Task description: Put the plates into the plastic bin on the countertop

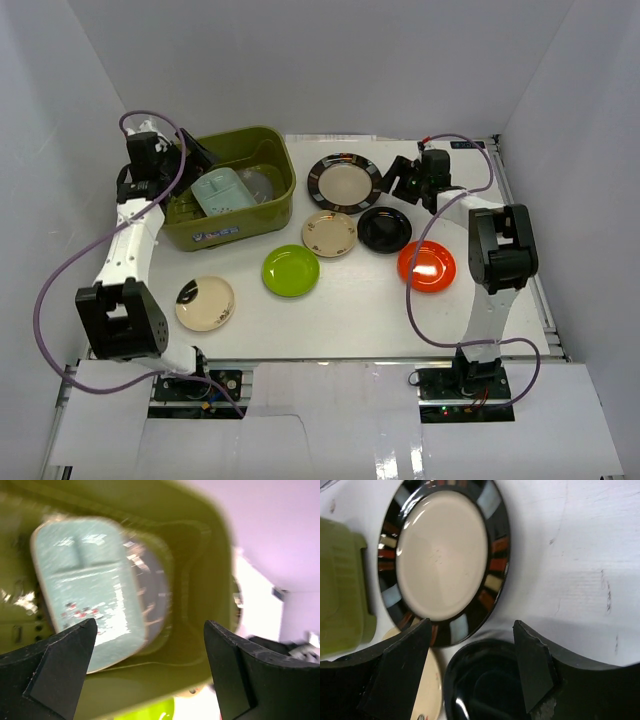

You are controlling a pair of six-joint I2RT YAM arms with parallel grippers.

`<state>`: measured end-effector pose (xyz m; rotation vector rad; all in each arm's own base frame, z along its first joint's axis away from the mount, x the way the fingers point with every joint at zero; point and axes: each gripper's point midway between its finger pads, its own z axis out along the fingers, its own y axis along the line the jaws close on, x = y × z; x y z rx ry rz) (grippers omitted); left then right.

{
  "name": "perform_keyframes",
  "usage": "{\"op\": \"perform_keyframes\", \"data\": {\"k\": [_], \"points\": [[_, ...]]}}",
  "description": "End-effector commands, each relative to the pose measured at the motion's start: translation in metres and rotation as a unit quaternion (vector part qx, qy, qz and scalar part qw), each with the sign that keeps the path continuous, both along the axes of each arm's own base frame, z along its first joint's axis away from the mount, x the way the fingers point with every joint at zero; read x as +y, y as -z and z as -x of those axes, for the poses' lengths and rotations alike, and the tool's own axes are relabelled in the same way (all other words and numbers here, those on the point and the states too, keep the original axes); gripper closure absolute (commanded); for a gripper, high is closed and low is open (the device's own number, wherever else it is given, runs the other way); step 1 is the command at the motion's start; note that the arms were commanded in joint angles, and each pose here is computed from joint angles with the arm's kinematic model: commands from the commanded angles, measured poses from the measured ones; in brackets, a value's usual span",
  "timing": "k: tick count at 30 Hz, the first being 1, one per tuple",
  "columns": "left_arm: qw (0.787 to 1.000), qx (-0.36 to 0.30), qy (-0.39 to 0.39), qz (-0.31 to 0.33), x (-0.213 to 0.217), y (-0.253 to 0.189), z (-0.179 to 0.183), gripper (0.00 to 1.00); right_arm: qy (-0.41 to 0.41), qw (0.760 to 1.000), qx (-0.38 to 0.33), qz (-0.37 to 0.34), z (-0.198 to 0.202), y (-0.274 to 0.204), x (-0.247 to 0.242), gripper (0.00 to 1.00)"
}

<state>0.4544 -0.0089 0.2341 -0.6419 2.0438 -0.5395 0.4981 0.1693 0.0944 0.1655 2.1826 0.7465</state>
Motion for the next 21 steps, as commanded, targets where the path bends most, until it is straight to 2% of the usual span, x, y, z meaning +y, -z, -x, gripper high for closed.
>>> {"op": "perform_keyframes", "data": {"k": [1,2,3,6,9,10,12,15,16,17,18,19,21], "points": [[0.997,-0.063,0.035,-0.018,-0.022,-0.04,0.017,0.02,0.016,1.0,0.007,-0.007,-0.025,0.004,-0.003,0.28],[0.997,-0.064,0.048,-0.017,-0.03,-0.039,0.02,0.02,0.016,1.0,0.025,-0.01,-0.029,0.023,-0.001,0.28],[0.996,-0.063,0.067,-0.022,-0.039,-0.036,0.024,0.02,0.016,1.0,0.016,-0.017,-0.041,0.016,0.002,0.28],[0.986,-0.072,0.152,-0.005,-0.092,-0.041,0.042,0.02,0.011,0.998,0.046,-0.039,-0.05,0.039,0.01,0.29],[0.969,-0.082,0.234,0.002,-0.144,-0.047,0.065,0.02,0.018,0.996,0.055,-0.068,-0.061,0.048,0.017,0.3],[0.96,-0.085,0.265,0.003,-0.166,-0.046,0.075,0.02,0.018,0.993,0.073,-0.096,-0.061,0.055,0.024,0.32],[0.951,-0.083,0.297,0.01,-0.184,-0.045,0.086,0.02,0.018,0.988,0.087,-0.128,-0.061,0.063,0.031,0.35],[0.941,-0.078,0.327,0.022,-0.205,-0.041,0.101,0.02,0.031,0.975,0.104,-0.196,-0.06,0.071,0.041,0.53],[0.939,-0.078,0.335,0.024,-0.211,-0.041,0.105,0.02,0.024,0.971,0.083,-0.223,-0.065,0.063,0.044,0.6],[0.938,-0.074,0.338,0.026,-0.213,-0.04,0.107,0.02,0.036,0.961,0.1,-0.254,-0.062,0.066,0.046,0.78],[0.935,-0.071,0.346,0.032,-0.218,-0.039,0.109,0.02,0.026,0.959,0.075,-0.274,-0.068,0.052,0.044,0.88],[0.933,-0.07,0.35,0.04,-0.221,-0.039,0.11,0.02,0.028,0.956,0.08,-0.281,-0.068,0.051,0.041,0.89],[0.928,-0.073,0.362,0.059,-0.229,-0.045,0.112,0.02,0.034,0.952,0.046,-0.301,-0.078,0.024,0.024,0.92]]}}
